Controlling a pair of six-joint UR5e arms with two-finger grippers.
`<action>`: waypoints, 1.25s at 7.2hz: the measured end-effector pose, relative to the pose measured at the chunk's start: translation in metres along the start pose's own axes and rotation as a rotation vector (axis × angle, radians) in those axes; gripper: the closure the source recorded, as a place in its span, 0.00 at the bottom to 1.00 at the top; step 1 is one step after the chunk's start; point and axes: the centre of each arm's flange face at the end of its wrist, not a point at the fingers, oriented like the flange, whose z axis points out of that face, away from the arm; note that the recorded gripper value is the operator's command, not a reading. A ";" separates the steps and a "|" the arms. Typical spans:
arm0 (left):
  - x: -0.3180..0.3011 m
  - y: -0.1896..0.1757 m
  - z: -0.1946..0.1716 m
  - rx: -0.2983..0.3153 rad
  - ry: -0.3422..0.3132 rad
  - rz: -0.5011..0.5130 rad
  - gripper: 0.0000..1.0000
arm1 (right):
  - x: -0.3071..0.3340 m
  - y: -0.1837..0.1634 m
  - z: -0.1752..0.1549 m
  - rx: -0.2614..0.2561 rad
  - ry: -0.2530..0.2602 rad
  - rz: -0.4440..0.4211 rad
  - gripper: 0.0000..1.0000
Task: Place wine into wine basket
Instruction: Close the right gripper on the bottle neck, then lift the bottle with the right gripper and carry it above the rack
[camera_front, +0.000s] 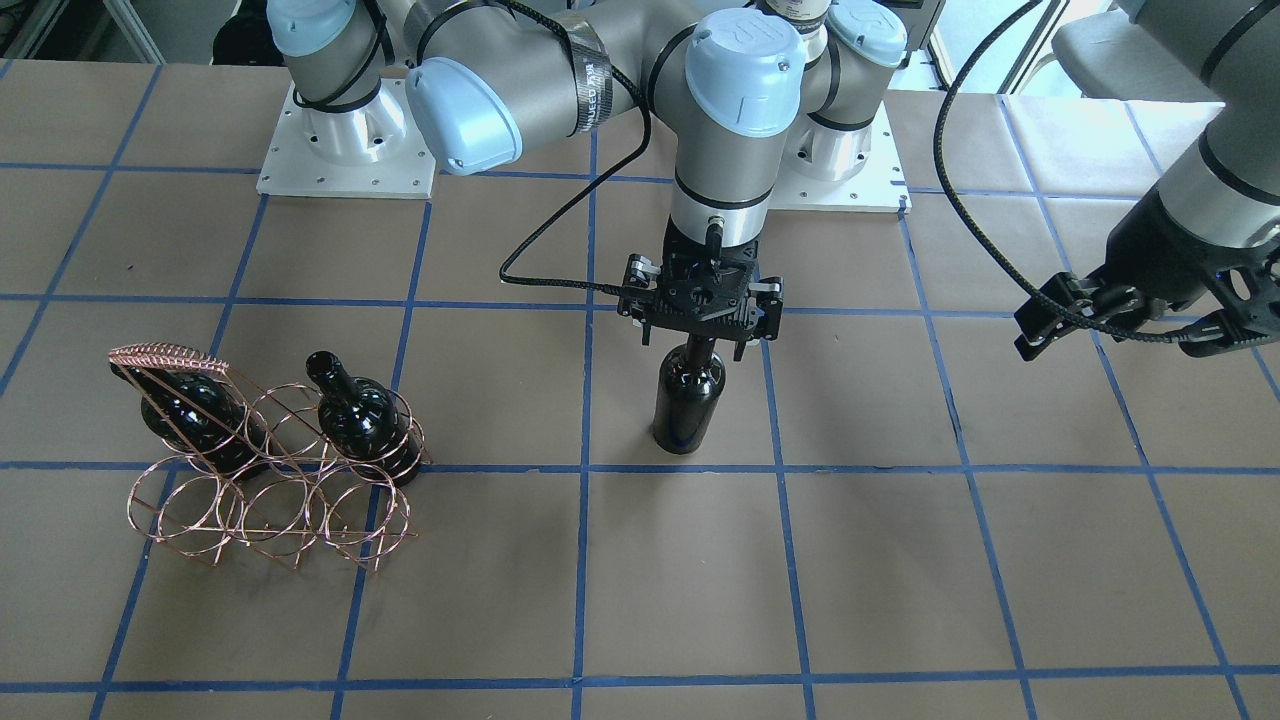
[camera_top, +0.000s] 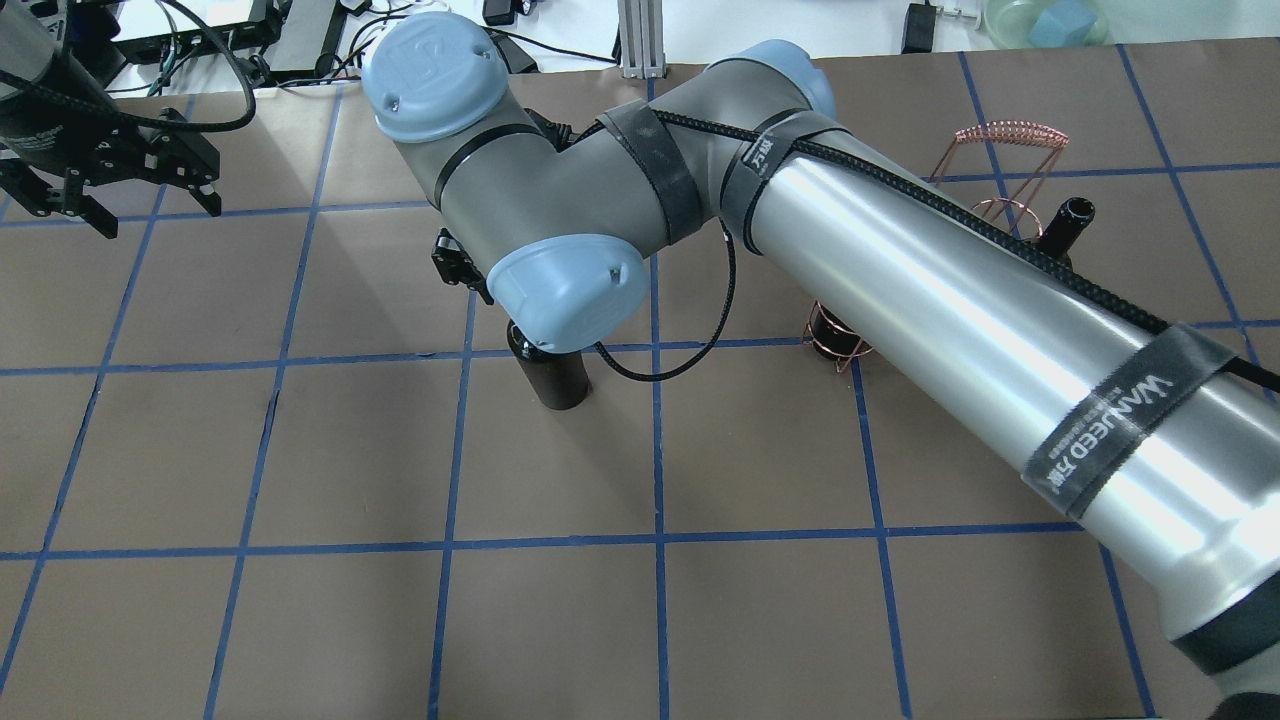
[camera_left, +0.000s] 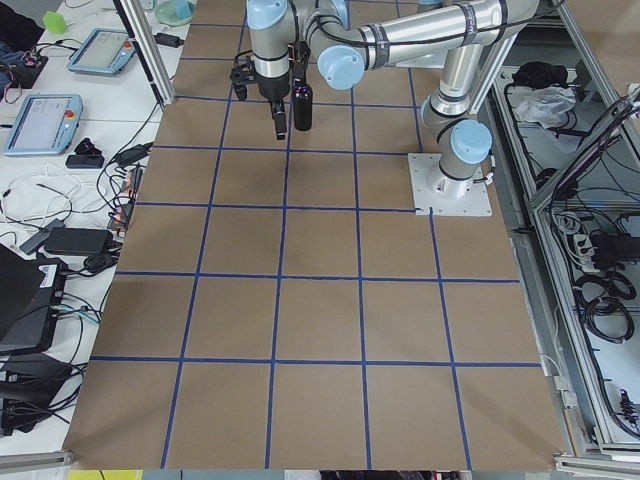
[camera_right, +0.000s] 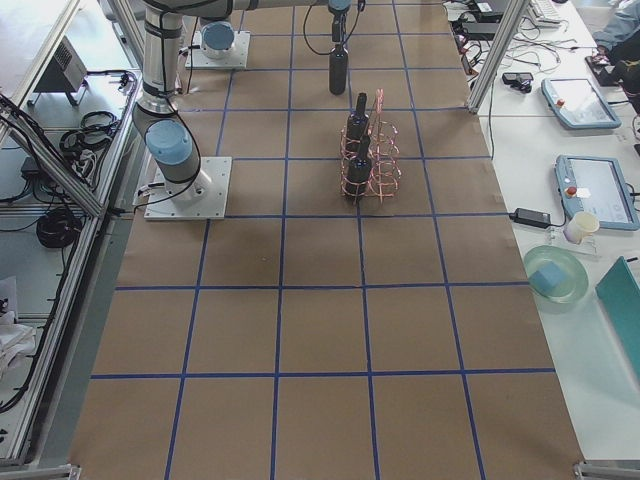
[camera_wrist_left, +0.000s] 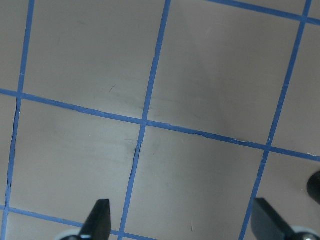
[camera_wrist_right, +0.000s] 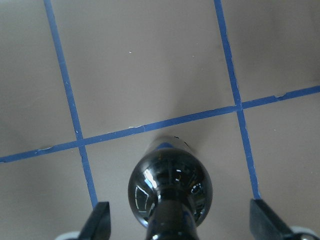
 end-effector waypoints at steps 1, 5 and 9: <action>0.000 0.000 0.001 -0.002 0.001 0.000 0.00 | -0.001 0.000 0.001 -0.001 -0.003 0.003 0.23; 0.000 0.000 0.004 -0.014 0.000 0.000 0.00 | -0.001 0.000 0.001 -0.004 -0.008 0.006 0.55; 0.000 0.000 0.010 -0.041 0.002 0.001 0.00 | -0.002 0.001 0.000 -0.017 -0.020 0.022 0.88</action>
